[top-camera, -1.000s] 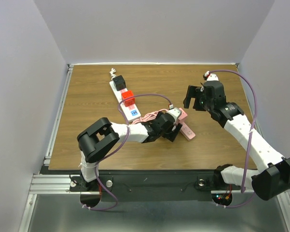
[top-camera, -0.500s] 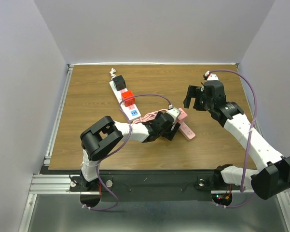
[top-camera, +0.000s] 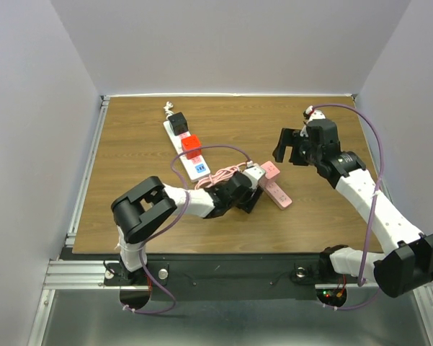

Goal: Insert the plug

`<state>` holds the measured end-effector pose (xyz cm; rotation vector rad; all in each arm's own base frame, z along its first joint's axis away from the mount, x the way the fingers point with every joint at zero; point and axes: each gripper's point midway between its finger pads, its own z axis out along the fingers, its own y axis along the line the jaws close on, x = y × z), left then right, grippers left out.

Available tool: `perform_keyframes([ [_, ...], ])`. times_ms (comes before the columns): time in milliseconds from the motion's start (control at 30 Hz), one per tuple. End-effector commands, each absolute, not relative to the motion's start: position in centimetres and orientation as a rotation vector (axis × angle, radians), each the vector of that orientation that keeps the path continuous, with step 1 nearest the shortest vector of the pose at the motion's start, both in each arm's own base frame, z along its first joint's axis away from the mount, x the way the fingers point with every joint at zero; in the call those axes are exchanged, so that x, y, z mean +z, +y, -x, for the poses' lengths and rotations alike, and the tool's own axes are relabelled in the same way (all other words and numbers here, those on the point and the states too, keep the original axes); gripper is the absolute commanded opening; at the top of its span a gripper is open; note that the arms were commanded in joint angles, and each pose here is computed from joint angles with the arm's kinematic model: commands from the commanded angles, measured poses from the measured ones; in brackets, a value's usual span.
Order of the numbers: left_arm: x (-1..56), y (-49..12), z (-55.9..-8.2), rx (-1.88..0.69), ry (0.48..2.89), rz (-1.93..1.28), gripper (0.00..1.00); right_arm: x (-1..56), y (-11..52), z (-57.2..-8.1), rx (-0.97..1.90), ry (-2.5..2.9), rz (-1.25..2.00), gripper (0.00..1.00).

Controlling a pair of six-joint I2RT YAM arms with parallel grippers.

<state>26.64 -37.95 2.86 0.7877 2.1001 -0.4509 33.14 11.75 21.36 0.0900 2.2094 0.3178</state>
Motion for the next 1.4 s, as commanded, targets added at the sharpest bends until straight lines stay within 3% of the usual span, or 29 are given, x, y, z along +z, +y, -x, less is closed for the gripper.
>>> perform_keyframes([
  [0, 7.6, -37.7, -25.2, -0.586, 1.984, -0.786, 0.0, 21.1, 13.5, -32.4, 0.446, 2.238, 0.028, 1.0],
  [333, 15.1, -35.8, -22.0, -0.78, 1.834, -0.718, 0.0, 21.6, 20.2, -28.2, 0.978, 2.298, 0.277, 0.98],
  [633, 18.9, -35.8, -22.3, -0.775, 1.744, -0.672, 0.0, 22.6, 22.9, -24.9, 1.308, 2.303, 0.405, 0.95],
  [1133, 21.1, -36.9, -21.6, -0.792, 1.693, -0.664, 0.0, 18.5, 23.4, -23.5, 1.391, 2.417, 0.425, 0.94],
  [1367, 20.7, -37.1, -21.5, -0.791, 1.707, -0.656, 0.0, 18.0, 24.1, -22.8, 1.457, 2.441, 0.448, 0.82],
])
